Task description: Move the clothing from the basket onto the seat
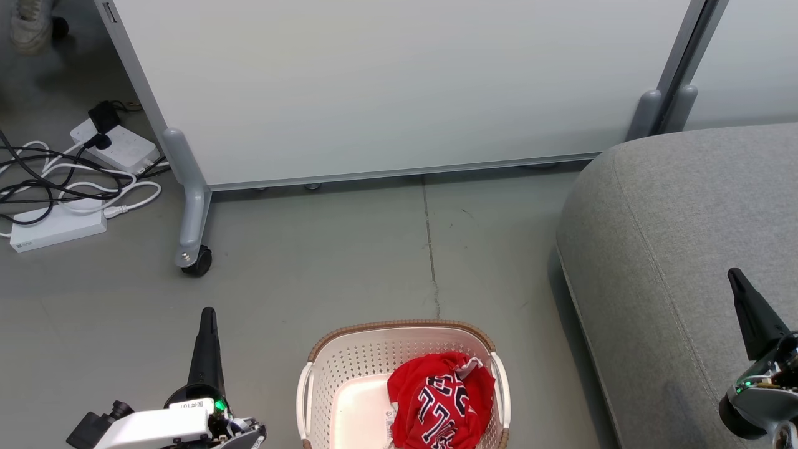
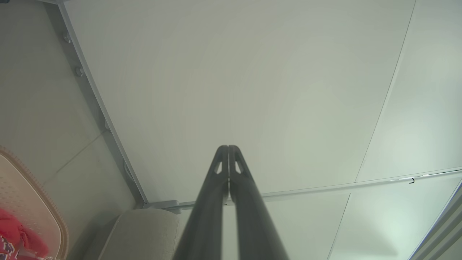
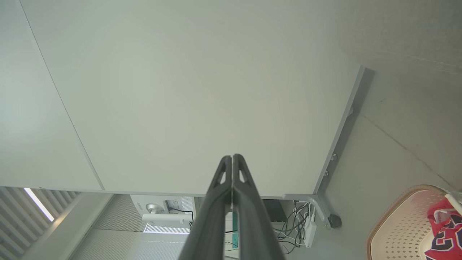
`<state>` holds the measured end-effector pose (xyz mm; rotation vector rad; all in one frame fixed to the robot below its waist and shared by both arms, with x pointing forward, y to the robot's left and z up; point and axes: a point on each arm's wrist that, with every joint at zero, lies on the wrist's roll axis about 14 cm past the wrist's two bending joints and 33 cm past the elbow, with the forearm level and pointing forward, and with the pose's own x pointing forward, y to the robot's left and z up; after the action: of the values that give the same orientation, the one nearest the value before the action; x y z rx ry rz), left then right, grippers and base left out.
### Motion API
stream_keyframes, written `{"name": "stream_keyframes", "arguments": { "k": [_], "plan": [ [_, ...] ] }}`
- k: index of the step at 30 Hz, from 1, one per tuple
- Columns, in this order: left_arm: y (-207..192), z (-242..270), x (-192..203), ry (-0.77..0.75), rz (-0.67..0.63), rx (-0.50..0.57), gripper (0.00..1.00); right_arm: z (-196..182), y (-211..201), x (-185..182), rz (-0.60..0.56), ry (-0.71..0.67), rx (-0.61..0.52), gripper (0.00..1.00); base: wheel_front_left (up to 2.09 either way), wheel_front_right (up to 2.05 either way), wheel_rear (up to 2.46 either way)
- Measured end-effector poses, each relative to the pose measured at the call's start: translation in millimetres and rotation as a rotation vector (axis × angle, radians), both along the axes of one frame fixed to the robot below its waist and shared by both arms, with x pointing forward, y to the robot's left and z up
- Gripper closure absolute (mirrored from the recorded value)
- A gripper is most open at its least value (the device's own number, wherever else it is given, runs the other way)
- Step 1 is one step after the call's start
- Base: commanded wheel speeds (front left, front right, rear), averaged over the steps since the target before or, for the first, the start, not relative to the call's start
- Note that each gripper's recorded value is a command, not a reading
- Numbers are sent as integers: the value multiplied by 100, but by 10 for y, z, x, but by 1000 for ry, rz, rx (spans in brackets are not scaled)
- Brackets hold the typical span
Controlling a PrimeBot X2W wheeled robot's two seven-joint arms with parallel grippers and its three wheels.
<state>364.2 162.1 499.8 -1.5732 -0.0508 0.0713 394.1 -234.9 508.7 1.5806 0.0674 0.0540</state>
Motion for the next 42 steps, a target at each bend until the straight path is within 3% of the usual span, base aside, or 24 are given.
{"name": "stream_keyframes", "arguments": {
  "k": [25, 26, 30, 42],
  "plan": [
    [0, 0, 0, 0, 0, 0, 100, 0, -1, 0, 0, 0, 0, 100, 0, 0, 0],
    [-2, -26, -9, 8, -1, 1, 0, -26, 6, -9, 0, 7, 4, 0, 0, 0, 0],
    [-13, -202, -87, 64, -2, 2, 0, -228, 71, -99, -1, 64, 30, 0, 0, 0, 0],
    [-56, -103, 12, 33, -22, 36, 0, -155, 138, -36, -25, 51, -60, 0, 0, 0, 0]
  ]
}}
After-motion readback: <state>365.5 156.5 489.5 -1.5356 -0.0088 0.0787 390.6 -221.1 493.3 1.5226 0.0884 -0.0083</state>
